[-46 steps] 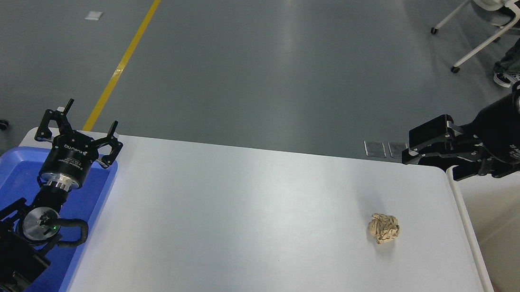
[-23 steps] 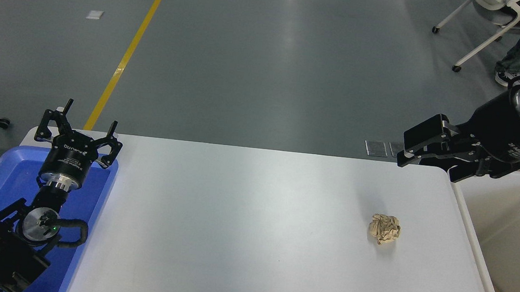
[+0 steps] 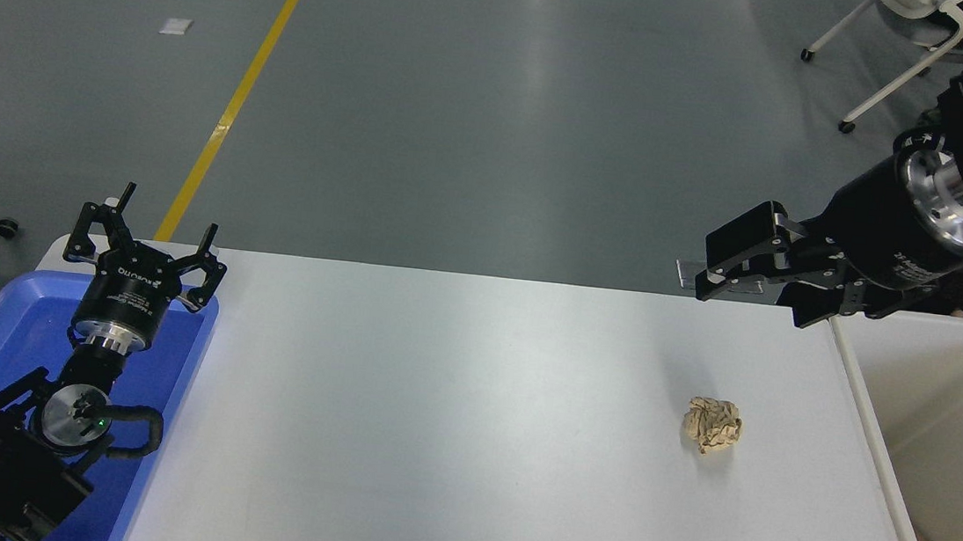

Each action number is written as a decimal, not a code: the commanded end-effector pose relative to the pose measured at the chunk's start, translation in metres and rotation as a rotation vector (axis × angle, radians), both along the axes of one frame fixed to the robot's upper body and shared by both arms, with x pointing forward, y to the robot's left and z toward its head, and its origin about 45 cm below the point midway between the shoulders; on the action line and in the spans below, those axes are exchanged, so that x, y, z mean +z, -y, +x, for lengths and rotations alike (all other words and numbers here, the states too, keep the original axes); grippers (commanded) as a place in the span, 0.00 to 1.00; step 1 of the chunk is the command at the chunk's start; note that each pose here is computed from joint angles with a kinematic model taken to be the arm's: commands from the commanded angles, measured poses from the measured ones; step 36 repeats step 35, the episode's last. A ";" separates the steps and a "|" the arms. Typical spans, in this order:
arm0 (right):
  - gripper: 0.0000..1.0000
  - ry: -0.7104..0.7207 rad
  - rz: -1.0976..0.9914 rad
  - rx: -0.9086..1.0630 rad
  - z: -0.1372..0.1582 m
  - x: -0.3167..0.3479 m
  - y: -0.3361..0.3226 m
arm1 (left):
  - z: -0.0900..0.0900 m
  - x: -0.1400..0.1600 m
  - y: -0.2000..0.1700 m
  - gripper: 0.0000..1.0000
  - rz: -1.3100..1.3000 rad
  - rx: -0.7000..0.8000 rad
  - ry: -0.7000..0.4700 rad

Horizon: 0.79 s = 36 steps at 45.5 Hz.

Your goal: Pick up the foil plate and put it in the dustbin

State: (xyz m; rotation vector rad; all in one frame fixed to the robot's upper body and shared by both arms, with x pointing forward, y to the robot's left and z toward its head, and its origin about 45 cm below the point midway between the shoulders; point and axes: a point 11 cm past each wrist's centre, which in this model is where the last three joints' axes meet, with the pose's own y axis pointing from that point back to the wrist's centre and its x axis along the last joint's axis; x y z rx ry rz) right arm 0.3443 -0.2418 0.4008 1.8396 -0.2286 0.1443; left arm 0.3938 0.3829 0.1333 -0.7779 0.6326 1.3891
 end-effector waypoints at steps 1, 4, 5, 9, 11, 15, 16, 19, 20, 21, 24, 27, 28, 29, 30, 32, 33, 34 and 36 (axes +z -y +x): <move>1.00 0.011 0.100 -0.059 0.004 0.007 -0.006 | 0.000 0.000 0.000 1.00 0.000 0.000 0.000; 1.00 0.009 0.105 -0.073 0.004 0.006 -0.004 | 0.000 0.000 0.000 1.00 0.000 0.000 0.000; 1.00 0.011 0.102 -0.076 0.004 0.005 -0.003 | 0.000 0.000 0.000 1.00 0.000 0.000 0.000; 1.00 0.021 0.099 -0.088 0.007 0.003 0.000 | 0.000 0.000 0.000 1.00 0.000 0.000 0.000; 1.00 0.032 0.081 -0.091 0.008 0.002 0.002 | 0.000 0.000 0.000 1.00 0.000 0.000 0.000; 1.00 0.049 0.044 -0.106 0.011 0.001 0.008 | 0.000 0.000 0.000 1.00 0.000 -0.001 0.001; 1.00 0.050 0.031 -0.108 0.011 0.000 0.009 | 0.000 0.000 0.000 1.00 0.000 0.000 0.000; 1.00 0.062 -0.014 -0.134 0.013 -0.001 0.016 | 0.000 0.000 0.000 1.00 0.000 0.000 0.000; 1.00 0.067 -0.030 -0.148 0.014 -0.003 0.019 | 0.000 0.000 0.000 1.00 0.000 0.000 0.000; 1.00 0.079 -0.054 -0.157 0.016 -0.003 0.021 | 0.000 0.000 0.000 1.00 0.000 0.000 0.000; 1.00 0.127 -0.124 -0.195 0.023 -0.006 0.034 | 0.000 0.000 0.000 1.00 0.000 0.000 0.000; 1.00 0.156 -0.173 -0.231 0.030 -0.016 0.048 | 0.000 0.000 0.000 1.00 0.000 0.000 0.000; 1.00 0.162 -0.193 -0.232 0.031 -0.017 0.053 | 0.000 0.000 0.000 1.00 0.000 0.000 0.000; 1.00 0.167 -0.201 -0.236 0.033 -0.018 0.056 | 0.000 0.000 0.000 1.00 0.000 0.000 0.000; 1.00 0.169 -0.201 -0.241 0.034 -0.017 0.058 | 0.000 0.000 0.000 1.00 -0.001 0.001 0.000; 1.00 0.162 -0.193 -0.248 0.035 -0.018 0.058 | 0.000 0.000 0.000 1.00 0.000 0.000 0.000; 1.00 0.162 -0.186 -0.251 0.035 -0.018 0.057 | 0.000 0.000 0.000 1.00 0.000 0.000 0.000; 1.00 0.165 -0.179 -0.249 0.035 -0.017 0.055 | 0.000 0.000 0.000 1.00 0.000 0.000 0.000; 1.00 0.164 -0.167 -0.244 0.035 -0.016 0.052 | 0.000 0.000 0.000 1.00 0.000 0.000 0.000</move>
